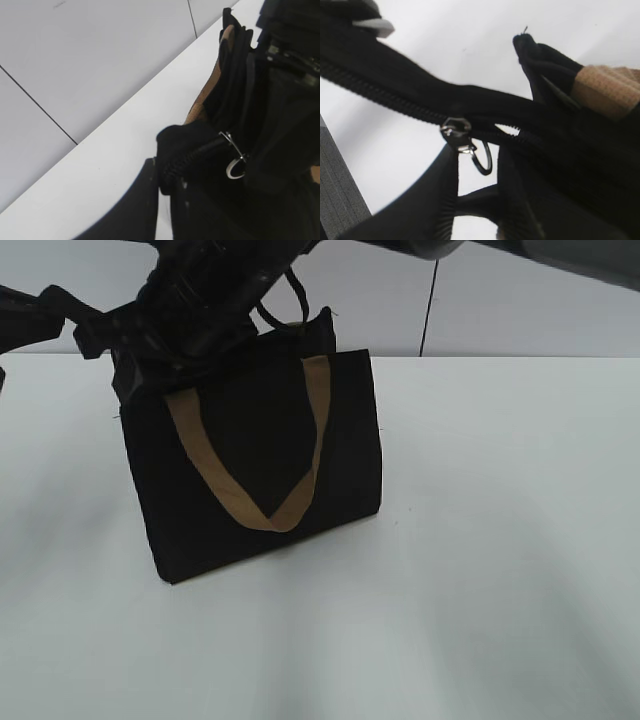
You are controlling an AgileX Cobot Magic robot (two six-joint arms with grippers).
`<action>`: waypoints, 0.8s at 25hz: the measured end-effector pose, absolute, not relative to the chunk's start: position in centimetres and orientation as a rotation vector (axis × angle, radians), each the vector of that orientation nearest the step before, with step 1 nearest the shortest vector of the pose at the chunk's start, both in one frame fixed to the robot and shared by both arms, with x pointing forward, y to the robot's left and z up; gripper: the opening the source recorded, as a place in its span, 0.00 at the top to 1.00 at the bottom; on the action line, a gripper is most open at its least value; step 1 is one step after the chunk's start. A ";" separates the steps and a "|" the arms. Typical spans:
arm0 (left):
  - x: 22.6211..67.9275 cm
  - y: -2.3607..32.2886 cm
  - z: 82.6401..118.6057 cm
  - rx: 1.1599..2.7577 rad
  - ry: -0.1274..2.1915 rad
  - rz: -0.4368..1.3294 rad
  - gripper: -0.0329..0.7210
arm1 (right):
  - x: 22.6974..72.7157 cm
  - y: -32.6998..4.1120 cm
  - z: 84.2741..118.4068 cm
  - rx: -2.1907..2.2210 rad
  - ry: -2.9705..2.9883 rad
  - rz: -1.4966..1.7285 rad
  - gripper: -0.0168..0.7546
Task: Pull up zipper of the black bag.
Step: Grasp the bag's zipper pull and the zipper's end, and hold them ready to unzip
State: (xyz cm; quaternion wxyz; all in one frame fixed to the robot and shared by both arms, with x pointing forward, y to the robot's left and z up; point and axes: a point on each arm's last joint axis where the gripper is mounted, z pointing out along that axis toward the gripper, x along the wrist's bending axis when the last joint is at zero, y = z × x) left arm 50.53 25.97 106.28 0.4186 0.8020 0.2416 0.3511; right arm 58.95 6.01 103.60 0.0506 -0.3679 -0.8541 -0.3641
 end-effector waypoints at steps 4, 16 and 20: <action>50.5 26.0 106.3 2.011 0.609 0.883 0.92 | 58.9 6.0 103.5 -1.110 -2.609 -1.093 0.91; 50.7 26.4 106.1 2.044 0.626 0.919 0.92 | 58.1 5.4 105.0 -1.013 -2.663 -1.070 1.00; 50.7 26.4 106.0 2.049 0.640 0.917 0.92 | 57.7 5.1 105.9 -0.942 -2.703 -1.079 1.00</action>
